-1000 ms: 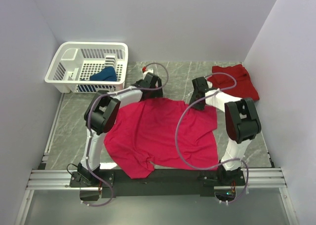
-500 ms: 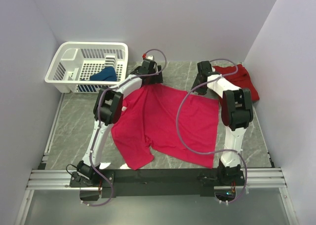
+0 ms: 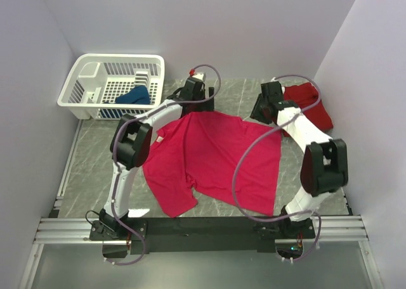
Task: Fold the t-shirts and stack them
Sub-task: Flatten the tshirt out
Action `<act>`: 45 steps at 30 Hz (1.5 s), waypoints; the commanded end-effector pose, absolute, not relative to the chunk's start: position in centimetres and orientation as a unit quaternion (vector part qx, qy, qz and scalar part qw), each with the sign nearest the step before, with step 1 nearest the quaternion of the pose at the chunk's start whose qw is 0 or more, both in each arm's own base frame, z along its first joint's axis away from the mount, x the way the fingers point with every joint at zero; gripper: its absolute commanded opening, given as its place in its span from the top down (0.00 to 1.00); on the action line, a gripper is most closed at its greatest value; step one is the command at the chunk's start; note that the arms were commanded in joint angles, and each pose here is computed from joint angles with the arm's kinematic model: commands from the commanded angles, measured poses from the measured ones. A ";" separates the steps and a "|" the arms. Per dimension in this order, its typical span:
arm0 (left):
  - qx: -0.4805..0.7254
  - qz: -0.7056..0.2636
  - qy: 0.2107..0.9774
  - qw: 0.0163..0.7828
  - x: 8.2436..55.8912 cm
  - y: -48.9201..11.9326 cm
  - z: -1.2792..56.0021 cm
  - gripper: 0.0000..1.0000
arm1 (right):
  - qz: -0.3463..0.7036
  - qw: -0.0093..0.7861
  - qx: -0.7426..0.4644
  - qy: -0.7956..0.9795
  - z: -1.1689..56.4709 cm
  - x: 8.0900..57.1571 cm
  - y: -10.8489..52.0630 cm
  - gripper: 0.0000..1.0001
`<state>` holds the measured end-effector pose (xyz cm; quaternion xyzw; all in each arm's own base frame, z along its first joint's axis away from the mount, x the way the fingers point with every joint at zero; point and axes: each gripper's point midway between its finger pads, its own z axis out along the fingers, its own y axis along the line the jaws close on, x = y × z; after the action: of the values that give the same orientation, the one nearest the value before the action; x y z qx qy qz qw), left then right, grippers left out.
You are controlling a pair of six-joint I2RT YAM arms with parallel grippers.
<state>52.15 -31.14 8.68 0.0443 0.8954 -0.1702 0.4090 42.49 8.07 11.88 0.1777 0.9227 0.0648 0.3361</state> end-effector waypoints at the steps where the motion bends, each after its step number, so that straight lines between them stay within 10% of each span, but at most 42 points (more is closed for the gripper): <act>1: 0.037 -0.189 0.875 0.443 49.9 -31.8 13.7 0.03 | 0.068 0.344 0.173 0.921 11.8 40.3 8.6 0.57; 23: 0.049 -0.152 0.929 0.335 43.7 -31.7 2.1 0.03 | -0.009 0.256 0.177 0.950 2.6 38.4 6.8 0.57; 45: 0.071 -0.198 0.884 0.417 48.3 -35.4 9.2 0.03 | 0.017 0.268 0.174 0.947 5.0 42.7 5.3 0.62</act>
<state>48.81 -35.92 4.36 0.0701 0.9040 -0.1925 0.3752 41.39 4.75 2.10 0.1920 0.9535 -0.0069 0.2322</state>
